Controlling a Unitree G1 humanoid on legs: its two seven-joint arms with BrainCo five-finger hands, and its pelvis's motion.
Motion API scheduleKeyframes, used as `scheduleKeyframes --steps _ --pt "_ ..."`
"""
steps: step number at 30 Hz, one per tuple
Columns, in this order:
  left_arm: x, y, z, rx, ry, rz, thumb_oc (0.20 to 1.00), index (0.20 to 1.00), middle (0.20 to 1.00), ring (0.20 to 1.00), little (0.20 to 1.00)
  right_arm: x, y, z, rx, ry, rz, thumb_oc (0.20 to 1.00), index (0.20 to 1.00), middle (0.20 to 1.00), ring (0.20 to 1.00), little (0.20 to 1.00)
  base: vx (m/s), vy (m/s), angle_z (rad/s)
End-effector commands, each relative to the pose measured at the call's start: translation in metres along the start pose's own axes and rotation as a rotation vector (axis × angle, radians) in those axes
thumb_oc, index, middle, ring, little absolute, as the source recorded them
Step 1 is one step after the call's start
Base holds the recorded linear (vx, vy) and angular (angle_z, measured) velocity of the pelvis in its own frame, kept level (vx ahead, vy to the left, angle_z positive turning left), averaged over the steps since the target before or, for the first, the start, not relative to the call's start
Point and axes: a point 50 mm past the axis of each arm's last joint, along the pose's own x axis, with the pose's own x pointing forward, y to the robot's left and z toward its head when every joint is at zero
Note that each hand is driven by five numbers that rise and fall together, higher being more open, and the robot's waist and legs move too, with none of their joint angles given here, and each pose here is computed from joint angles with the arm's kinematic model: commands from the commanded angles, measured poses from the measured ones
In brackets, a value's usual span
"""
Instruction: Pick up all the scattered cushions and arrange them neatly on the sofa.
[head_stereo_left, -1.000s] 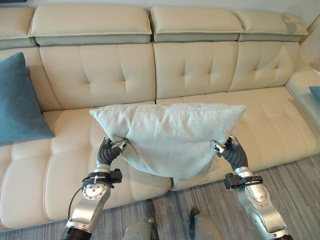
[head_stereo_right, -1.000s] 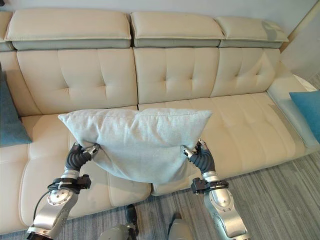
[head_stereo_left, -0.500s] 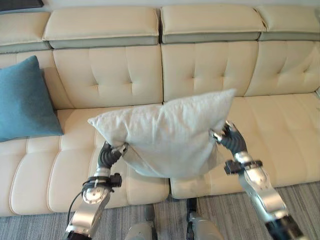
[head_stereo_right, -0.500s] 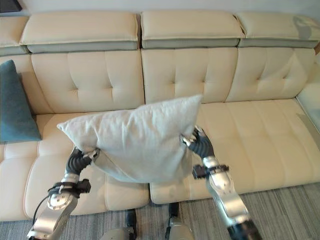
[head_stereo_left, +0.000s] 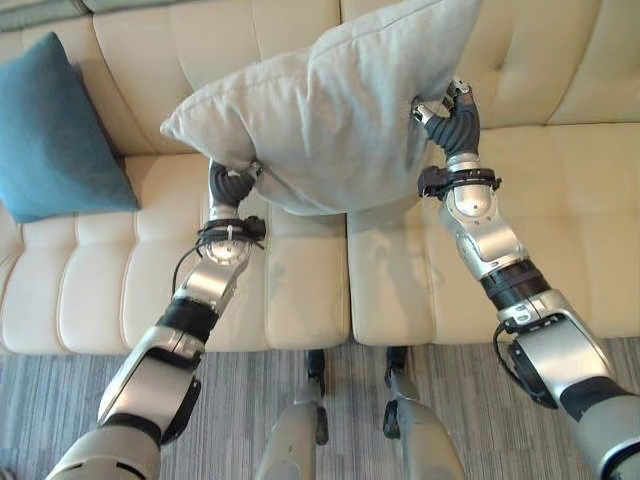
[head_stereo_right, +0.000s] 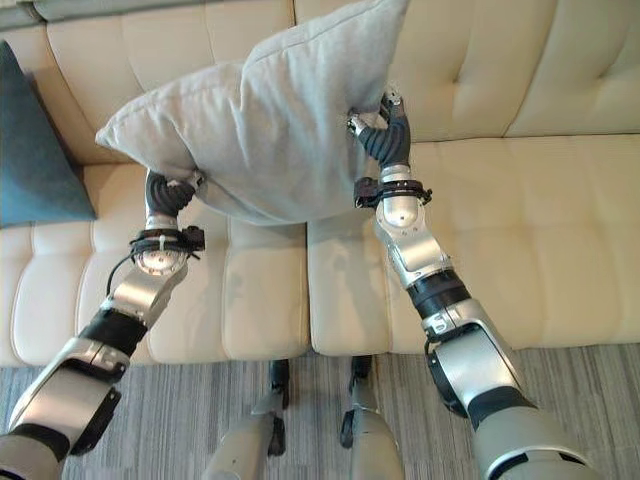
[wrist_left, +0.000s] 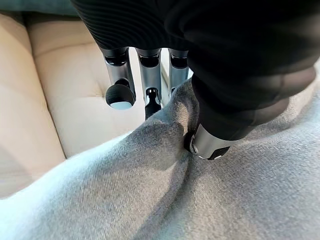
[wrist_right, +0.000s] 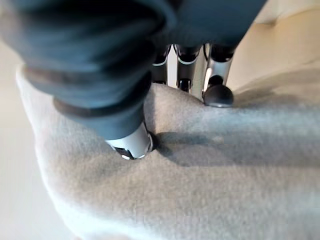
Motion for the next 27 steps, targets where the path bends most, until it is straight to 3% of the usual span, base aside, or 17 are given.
scheduleKeyframes --steps 1,2,9,15,19,20,21,23,24,25,26,27 --pt "0.045 0.002 0.103 -0.049 -0.35 0.016 1.0 1.0 1.0 1.0 1.0 0.034 0.023 0.082 -0.03 -0.291 0.063 0.426 0.426 0.426 0.426 0.426 -0.01 -0.001 0.2" --pt "0.051 0.008 0.104 -0.044 -0.332 0.032 1.0 1.0 1.0 1.0 1.0 0.04 0.011 0.078 -0.062 -0.253 0.025 1.0 1.0 1.0 1.0 1.0 -0.01 -0.007 0.19" --pt "0.061 0.064 0.098 0.015 -0.307 0.116 1.0 1.0 1.0 1.0 1.0 0.05 -0.038 0.077 -0.214 -0.212 -0.047 1.0 1.0 1.0 1.0 1.0 0.0 -0.001 0.02" --pt "0.034 0.09 0.063 0.005 -0.268 0.086 1.0 1.0 1.0 1.0 1.0 0.025 -0.072 0.062 -0.324 -0.209 -0.005 1.0 1.0 1.0 1.0 1.0 0.03 0.015 0.03" --pt "-0.018 0.097 0.016 0.024 -0.177 -0.036 1.0 1.0 1.0 1.0 1.0 -0.039 -0.097 0.012 -0.38 -0.082 0.115 1.0 1.0 1.0 1.0 1.0 0.08 0.016 0.02" --pt "-0.049 0.101 -0.021 0.04 -0.042 -0.093 1.0 1.0 1.0 1.0 1.0 -0.075 -0.11 -0.016 -0.38 0.024 0.16 1.0 1.0 1.0 1.0 1.0 0.09 0.026 0.0" --pt "-0.05 0.101 -0.023 0.041 -0.037 -0.096 1.0 1.0 1.0 1.0 1.0 -0.077 -0.11 -0.017 -0.379 0.03 0.162 1.0 1.0 1.0 1.0 1.0 0.09 0.026 0.01" --pt "-0.088 0.106 -0.061 0.064 0.126 -0.148 1.0 1.0 1.0 1.0 1.0 -0.118 -0.121 -0.049 -0.337 0.191 0.172 1.0 1.0 1.0 1.0 1.0 0.08 0.025 -0.12" --pt "-0.125 0.118 -0.09 0.116 0.278 -0.186 1.0 1.0 1.0 1.0 1.0 -0.159 -0.134 -0.074 -0.365 0.352 0.205 1.0 1.0 1.0 1.0 1.0 0.07 0.033 -0.2" --pt "-0.125 0.118 -0.09 0.116 0.279 -0.187 1.0 1.0 1.0 1.0 1.0 -0.159 -0.135 -0.074 -0.365 0.353 0.205 1.0 1.0 1.0 1.0 1.0 0.06 0.039 -0.18" --pt "-0.146 0.123 -0.107 0.105 0.375 -0.182 1.0 1.0 1.0 1.0 1.0 -0.181 -0.139 -0.089 -0.363 0.445 0.209 1.0 1.0 1.0 1.0 1.0 0.04 0.04 -0.16" --pt "-0.185 0.13 -0.133 0.104 0.543 -0.175 1.0 1.0 1.0 1.0 1.0 -0.225 -0.155 -0.113 -0.391 0.634 0.188 1.0 1.0 1.0 1.0 1.0 0.05 0.039 -0.21"
